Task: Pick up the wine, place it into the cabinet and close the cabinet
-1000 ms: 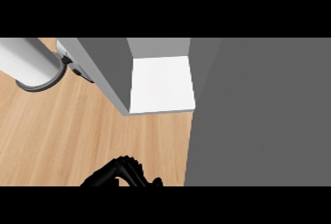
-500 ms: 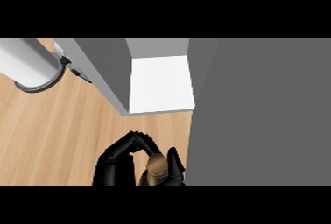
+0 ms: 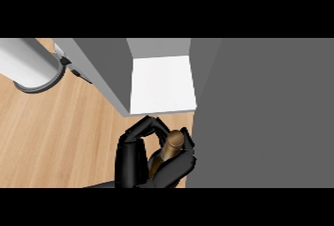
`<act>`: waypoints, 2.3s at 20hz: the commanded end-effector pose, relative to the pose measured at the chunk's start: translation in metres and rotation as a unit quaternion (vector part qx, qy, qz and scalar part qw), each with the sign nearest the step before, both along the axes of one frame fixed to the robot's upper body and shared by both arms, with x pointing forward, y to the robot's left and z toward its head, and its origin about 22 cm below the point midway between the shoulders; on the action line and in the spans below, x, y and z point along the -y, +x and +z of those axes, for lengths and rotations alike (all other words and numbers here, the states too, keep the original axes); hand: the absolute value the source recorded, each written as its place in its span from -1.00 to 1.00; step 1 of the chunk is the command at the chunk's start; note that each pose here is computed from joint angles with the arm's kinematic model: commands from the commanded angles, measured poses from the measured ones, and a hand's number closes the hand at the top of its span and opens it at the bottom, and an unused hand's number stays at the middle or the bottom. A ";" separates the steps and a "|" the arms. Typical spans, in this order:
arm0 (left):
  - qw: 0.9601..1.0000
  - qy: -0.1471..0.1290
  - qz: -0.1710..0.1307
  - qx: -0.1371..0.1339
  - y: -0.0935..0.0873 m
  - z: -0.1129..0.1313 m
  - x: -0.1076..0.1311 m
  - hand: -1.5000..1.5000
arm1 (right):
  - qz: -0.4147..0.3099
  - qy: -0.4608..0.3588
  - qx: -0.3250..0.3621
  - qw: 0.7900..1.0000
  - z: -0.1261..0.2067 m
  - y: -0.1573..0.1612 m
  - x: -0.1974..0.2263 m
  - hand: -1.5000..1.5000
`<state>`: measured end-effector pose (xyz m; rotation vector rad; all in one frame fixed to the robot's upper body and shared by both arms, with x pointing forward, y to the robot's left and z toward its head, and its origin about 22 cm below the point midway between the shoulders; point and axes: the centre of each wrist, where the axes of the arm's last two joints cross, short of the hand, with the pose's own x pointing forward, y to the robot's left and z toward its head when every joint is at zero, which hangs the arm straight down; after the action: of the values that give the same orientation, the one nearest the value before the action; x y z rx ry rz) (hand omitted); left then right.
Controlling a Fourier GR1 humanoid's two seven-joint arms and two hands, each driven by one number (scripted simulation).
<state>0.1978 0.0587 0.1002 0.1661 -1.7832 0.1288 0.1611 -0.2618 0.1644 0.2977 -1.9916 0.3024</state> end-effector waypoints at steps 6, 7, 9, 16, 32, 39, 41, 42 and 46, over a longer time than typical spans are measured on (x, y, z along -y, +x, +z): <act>0.999 0.032 0.024 -0.019 0.022 -0.019 0.018 1.00 | 0.012 0.015 0.008 1.000 0.005 0.008 0.006 -1.00; 0.999 0.021 0.032 -0.027 0.026 -0.008 0.006 1.00 | 0.007 0.007 -0.004 1.000 0.004 -0.003 0.004 -1.00; 0.998 0.043 0.031 -0.016 0.019 -0.029 0.012 1.00 | 0.009 0.019 0.005 1.000 0.005 -0.002 0.002 -1.00; 0.998 0.024 0.048 -0.013 0.039 -0.013 0.021 1.00 | 0.013 0.017 0.011 1.000 0.009 -0.001 0.007 -1.00; 0.998 0.020 0.059 -0.020 0.059 0.000 0.026 1.00 | 0.028 0.028 0.009 0.999 0.005 0.003 0.007 -1.00; 0.992 0.072 0.096 -0.050 0.081 -0.021 0.019 1.00 | 0.036 0.012 0.019 0.999 0.011 0.008 0.009 -1.00; 0.991 0.071 0.088 -0.064 0.077 -0.025 0.023 1.00 | 0.032 0.017 0.018 0.999 0.008 0.007 0.004 -1.00; 0.991 0.078 0.092 -0.062 0.077 -0.026 0.016 1.00 | 0.038 0.015 0.017 0.999 0.007 0.008 0.008 -1.00; 0.989 0.082 0.100 -0.075 0.080 -0.033 0.019 1.00 | 0.041 0.016 0.021 0.999 0.011 0.007 0.006 -1.00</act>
<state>0.2759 0.0395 0.0748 0.4414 -1.6557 0.1101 0.1713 -0.2697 0.1730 0.3785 -2.0240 0.3219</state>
